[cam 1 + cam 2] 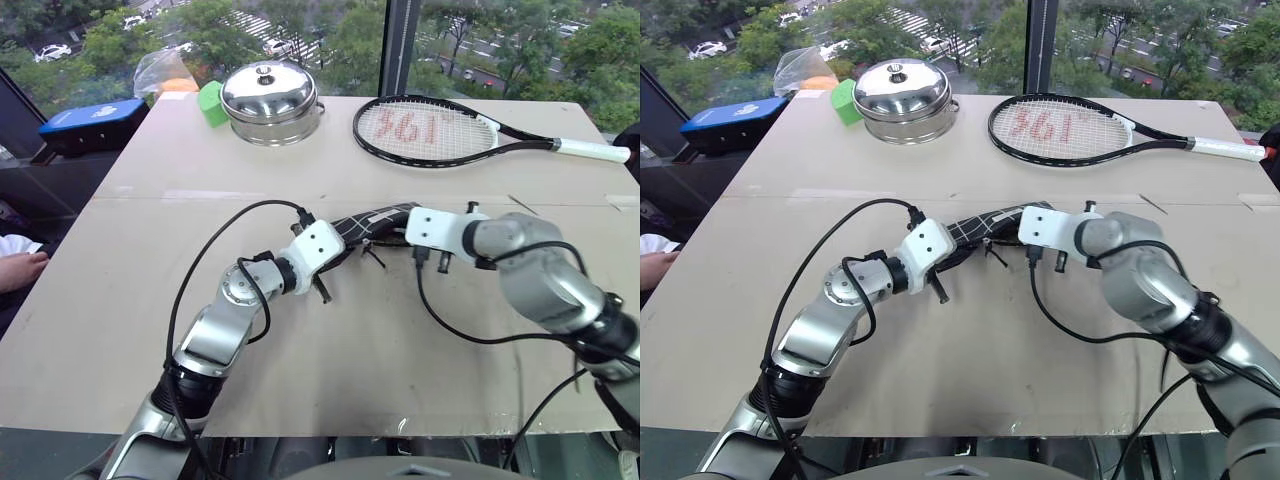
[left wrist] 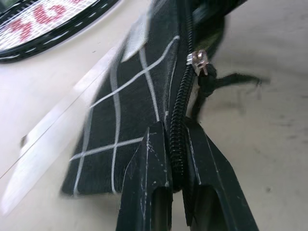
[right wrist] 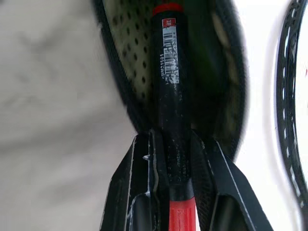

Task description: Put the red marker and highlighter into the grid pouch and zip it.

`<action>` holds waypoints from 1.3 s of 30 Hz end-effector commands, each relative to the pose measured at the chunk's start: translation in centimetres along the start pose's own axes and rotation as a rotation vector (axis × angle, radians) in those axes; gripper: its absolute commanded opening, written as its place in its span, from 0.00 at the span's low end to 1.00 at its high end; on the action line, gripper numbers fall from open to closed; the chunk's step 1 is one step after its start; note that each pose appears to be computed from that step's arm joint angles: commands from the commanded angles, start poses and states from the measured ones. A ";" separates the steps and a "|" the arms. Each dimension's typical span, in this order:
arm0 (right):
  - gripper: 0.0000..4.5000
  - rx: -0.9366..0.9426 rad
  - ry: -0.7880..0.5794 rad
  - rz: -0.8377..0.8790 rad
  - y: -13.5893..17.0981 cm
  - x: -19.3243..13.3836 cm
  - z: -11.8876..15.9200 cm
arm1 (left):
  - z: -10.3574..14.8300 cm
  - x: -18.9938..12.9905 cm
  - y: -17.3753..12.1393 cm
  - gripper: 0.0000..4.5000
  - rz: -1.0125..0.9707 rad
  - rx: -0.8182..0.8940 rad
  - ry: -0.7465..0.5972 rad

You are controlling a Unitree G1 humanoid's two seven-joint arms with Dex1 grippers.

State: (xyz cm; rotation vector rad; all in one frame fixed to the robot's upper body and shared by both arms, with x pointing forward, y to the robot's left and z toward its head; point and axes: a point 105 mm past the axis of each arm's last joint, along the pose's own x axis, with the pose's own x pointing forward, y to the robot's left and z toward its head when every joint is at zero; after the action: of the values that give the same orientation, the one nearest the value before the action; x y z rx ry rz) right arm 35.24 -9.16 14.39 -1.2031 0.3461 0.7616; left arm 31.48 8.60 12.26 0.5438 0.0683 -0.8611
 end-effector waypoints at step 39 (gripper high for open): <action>0.66 1.128 -0.769 0.223 1.2 -1.6 6.9 | 2.5 -0.6 1.8 0.00 -0.086 -0.166 -0.068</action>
State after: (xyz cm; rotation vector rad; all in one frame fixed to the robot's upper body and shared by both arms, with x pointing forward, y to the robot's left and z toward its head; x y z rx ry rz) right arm 32.19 -3.68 14.78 0.1899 0.2899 0.9179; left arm 32.52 9.18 13.88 0.3333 0.1625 -0.9343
